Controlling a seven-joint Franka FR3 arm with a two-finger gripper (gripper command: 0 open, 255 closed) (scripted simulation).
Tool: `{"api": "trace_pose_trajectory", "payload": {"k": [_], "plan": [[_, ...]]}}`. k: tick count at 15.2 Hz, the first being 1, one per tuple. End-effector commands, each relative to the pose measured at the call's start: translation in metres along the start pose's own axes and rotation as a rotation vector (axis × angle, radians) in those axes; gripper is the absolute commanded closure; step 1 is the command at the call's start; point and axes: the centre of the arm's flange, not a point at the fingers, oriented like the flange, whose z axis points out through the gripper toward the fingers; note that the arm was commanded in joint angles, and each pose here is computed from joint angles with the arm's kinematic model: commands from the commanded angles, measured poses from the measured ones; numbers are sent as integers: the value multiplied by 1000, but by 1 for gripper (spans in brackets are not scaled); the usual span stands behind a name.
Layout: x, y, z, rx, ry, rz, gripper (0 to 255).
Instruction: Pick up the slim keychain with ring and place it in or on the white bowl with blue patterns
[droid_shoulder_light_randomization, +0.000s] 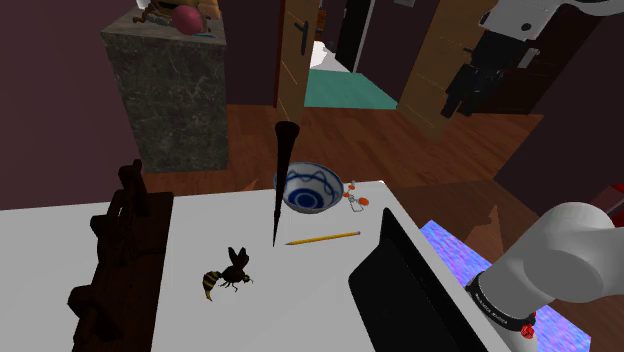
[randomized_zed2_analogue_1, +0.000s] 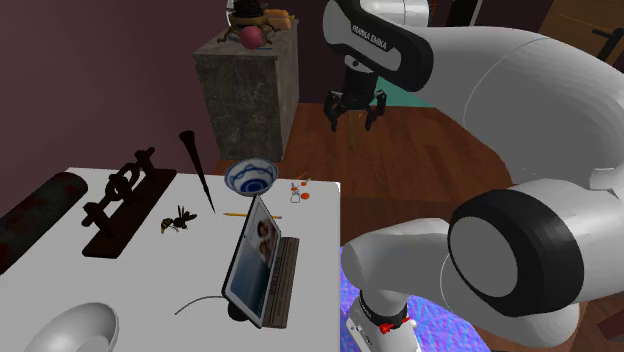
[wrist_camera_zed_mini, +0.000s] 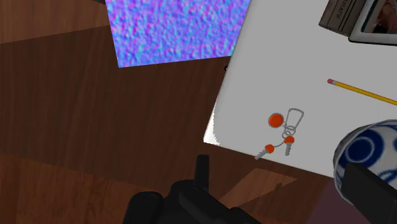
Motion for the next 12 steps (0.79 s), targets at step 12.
{"api": "trace_pose_trajectory", "payload": {"k": [12], "plan": [[56,-75,120,-62,-44,-39,0]]}}
